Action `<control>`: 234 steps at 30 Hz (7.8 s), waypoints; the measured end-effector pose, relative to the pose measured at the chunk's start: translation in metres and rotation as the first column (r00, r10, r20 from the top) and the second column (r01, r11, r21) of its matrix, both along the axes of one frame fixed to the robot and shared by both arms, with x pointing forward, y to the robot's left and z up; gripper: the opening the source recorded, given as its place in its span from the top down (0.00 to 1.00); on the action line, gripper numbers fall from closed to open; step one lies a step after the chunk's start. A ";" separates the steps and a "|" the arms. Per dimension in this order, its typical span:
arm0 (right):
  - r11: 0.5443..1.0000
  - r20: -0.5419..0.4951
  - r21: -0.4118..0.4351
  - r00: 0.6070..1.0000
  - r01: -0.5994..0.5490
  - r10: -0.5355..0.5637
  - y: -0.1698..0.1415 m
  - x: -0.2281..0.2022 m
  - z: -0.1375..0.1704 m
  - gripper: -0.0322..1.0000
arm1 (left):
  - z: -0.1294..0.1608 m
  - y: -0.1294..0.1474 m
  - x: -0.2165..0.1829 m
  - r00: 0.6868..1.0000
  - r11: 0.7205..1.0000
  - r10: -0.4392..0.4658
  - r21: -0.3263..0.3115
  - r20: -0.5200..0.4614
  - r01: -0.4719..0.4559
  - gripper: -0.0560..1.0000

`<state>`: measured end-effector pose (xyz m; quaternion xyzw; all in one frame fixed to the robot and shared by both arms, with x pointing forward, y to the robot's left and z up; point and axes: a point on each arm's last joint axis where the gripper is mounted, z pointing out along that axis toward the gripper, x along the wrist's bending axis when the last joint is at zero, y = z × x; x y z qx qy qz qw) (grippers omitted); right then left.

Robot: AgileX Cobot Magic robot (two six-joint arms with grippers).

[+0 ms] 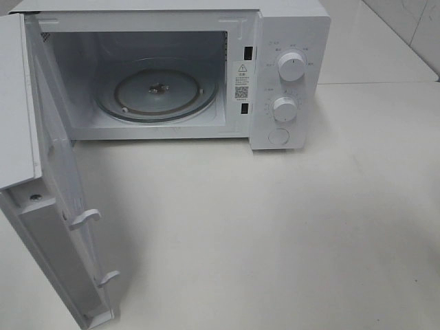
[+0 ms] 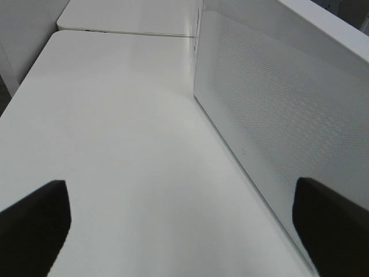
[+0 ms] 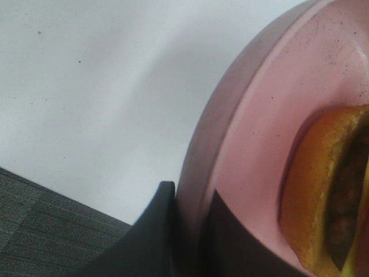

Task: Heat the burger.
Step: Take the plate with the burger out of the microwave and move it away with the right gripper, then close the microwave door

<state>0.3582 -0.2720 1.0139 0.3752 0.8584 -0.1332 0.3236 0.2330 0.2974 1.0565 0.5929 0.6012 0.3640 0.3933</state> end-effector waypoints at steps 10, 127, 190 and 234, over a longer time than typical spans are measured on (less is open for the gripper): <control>0.985 0.075 0.035 0.983 0.167 -0.169 0.009 0.013 -0.002 0.91 | 0.000 0.000 0.000 1.000 1.000 0.000 0.000 0.000 0.000 0.01; 0.854 -0.006 0.402 0.934 0.330 -0.358 0.053 0.059 -0.053 0.23 | 0.000 0.000 0.000 1.000 1.000 0.000 0.000 0.000 0.000 0.01; 0.538 0.355 0.843 0.771 -0.019 -0.529 -0.035 -0.119 0.037 0.23 | 0.000 0.000 0.000 1.000 1.000 0.001 0.000 0.000 -0.001 0.01; 0.533 0.394 0.846 0.702 -0.024 -0.593 -0.034 -0.129 0.036 0.23 | 0.000 0.000 0.000 1.000 1.000 0.001 0.000 0.000 -0.001 0.01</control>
